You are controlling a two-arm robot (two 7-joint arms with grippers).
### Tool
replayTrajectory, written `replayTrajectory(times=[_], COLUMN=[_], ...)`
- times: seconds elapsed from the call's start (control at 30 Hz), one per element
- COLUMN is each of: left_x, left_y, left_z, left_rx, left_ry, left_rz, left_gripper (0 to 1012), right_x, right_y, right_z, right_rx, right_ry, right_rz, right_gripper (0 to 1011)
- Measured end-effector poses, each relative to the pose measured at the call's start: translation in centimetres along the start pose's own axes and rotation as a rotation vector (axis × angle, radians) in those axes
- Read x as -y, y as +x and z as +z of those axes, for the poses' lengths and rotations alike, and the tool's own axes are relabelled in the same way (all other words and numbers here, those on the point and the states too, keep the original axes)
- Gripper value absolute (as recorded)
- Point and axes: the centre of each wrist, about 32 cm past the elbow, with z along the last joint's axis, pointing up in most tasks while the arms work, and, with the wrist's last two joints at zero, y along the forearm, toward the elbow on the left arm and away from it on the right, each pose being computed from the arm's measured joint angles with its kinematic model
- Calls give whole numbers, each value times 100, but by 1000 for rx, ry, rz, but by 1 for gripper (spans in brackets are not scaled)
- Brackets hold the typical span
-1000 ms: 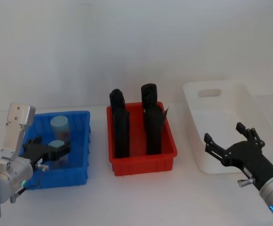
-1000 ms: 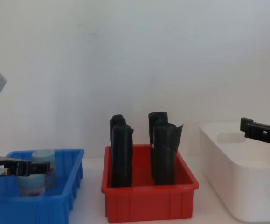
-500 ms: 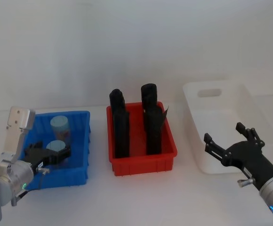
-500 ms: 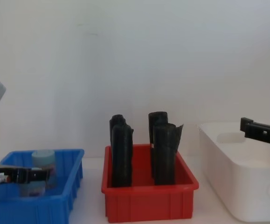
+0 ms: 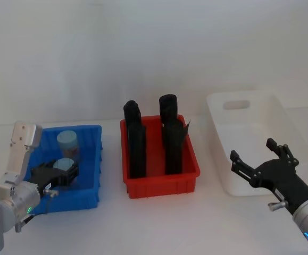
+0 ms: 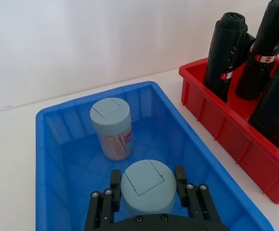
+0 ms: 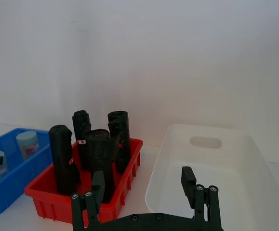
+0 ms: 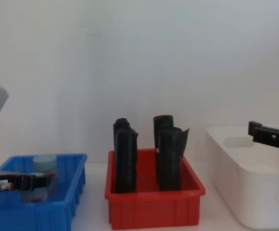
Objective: Pick the cotton swabs from the blue box and place them into the white box.
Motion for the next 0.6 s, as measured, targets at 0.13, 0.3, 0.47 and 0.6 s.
replayTrajectory(times=[0.13,0.3,0.47,0.6], left_x=[8,8,-10,-50], left_y=[-1,-5,-17,-32], left_z=[-1,13,66,152], left_rx=[3,12,26,44], left_ry=[-2,-5,-19,-39], left_rz=[-4,-7,-10,-14], left_gripper=[669,669,669,669], right_x=[0,0,0,0], right_y=[0,0,0,0], right_z=[0,0,0,0], right_rx=[0,0,0,0], right_ry=[0,0,0,0], right_rz=[0,0,0,0], right_gripper=[1002,1002,1002,1002])
